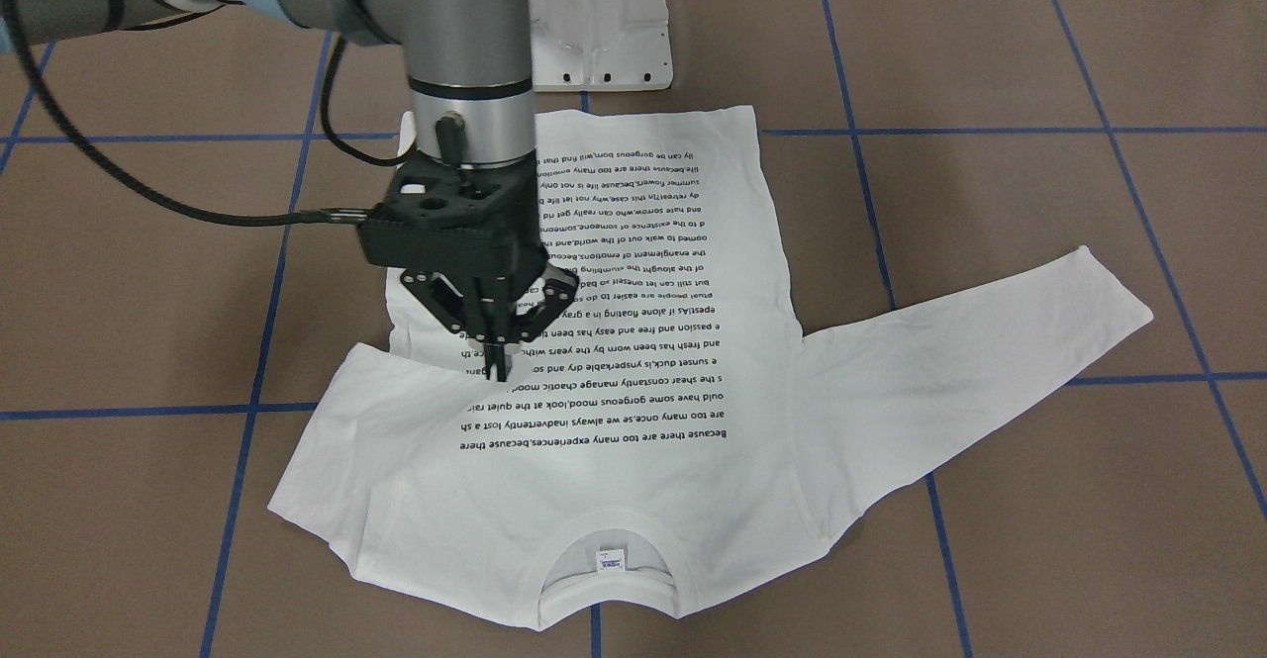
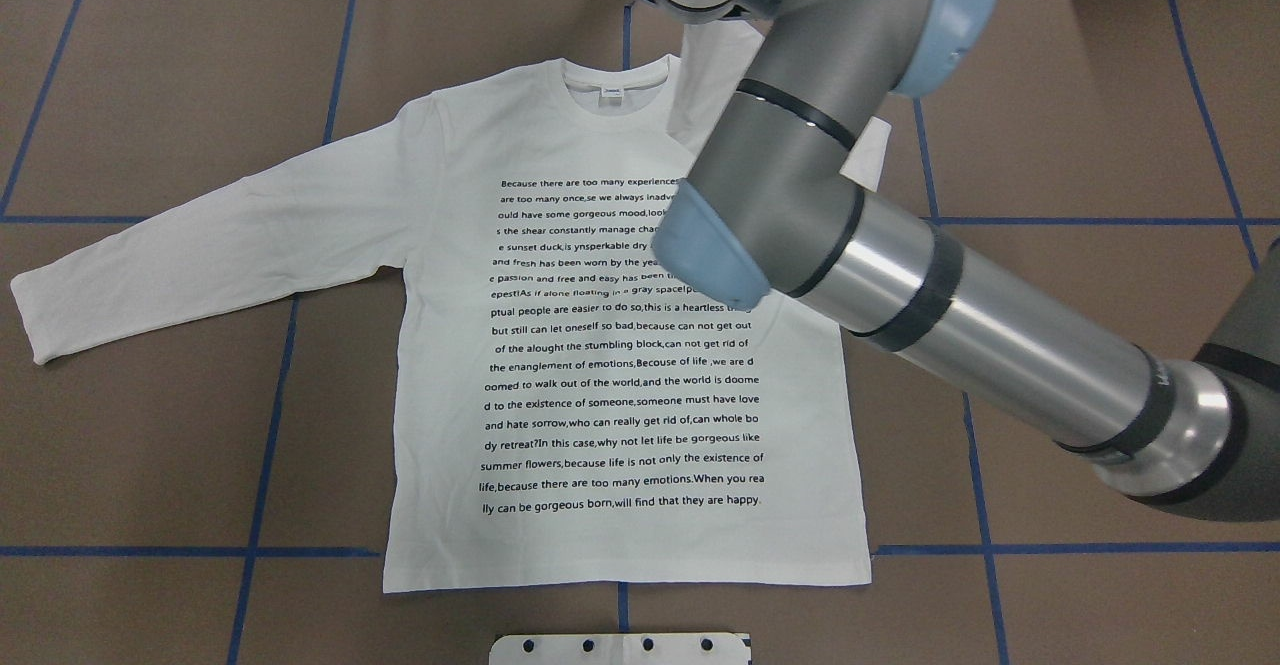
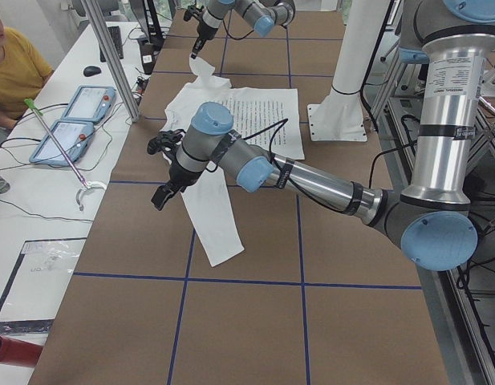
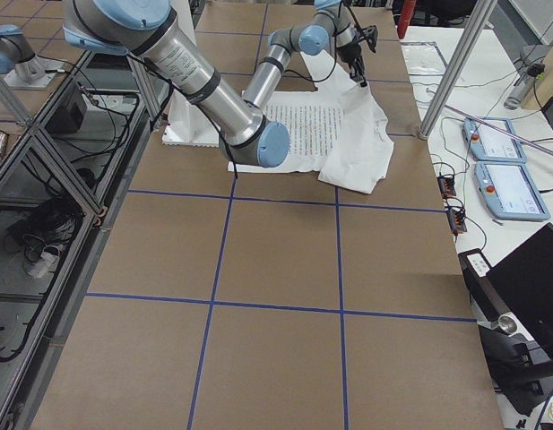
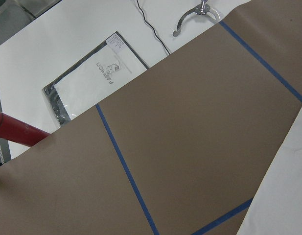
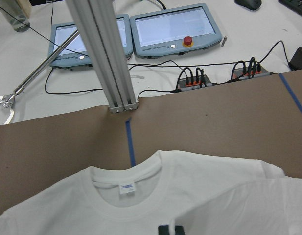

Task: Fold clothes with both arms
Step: 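Grasp the sleeve nearest the right gripper and fold it across the shirt body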

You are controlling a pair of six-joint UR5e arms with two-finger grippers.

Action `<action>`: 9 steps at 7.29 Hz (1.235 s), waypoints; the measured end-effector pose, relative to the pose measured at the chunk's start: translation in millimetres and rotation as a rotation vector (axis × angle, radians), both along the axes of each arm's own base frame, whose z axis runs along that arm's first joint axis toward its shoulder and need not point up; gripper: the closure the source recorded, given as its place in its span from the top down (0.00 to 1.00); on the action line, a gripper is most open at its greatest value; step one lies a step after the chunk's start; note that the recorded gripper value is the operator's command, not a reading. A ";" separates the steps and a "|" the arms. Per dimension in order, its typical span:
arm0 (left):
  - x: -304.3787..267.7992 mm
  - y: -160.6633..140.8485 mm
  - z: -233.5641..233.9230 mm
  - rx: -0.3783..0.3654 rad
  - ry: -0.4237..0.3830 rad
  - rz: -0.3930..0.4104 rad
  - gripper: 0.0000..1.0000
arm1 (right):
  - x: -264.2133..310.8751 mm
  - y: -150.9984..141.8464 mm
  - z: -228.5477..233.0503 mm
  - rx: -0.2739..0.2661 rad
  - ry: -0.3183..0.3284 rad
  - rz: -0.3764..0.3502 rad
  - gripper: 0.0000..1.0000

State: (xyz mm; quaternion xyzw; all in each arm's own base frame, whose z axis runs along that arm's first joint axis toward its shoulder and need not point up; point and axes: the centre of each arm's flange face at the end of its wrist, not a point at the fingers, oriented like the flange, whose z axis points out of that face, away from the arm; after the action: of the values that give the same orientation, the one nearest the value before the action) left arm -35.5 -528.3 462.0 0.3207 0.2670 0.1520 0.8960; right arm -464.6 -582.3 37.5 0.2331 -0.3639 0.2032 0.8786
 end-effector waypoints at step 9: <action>20.6 -8.0 -9.8 0.025 0.054 -0.018 1.00 | -128.5 3.5 -25.1 -0.111 -0.027 -0.036 1.00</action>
State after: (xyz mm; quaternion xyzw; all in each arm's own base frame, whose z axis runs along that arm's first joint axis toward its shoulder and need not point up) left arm -14.9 -536.4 452.2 0.3384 0.2861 0.1385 0.8857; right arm -593.1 -578.9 12.4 0.1746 -0.3680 0.2102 0.8888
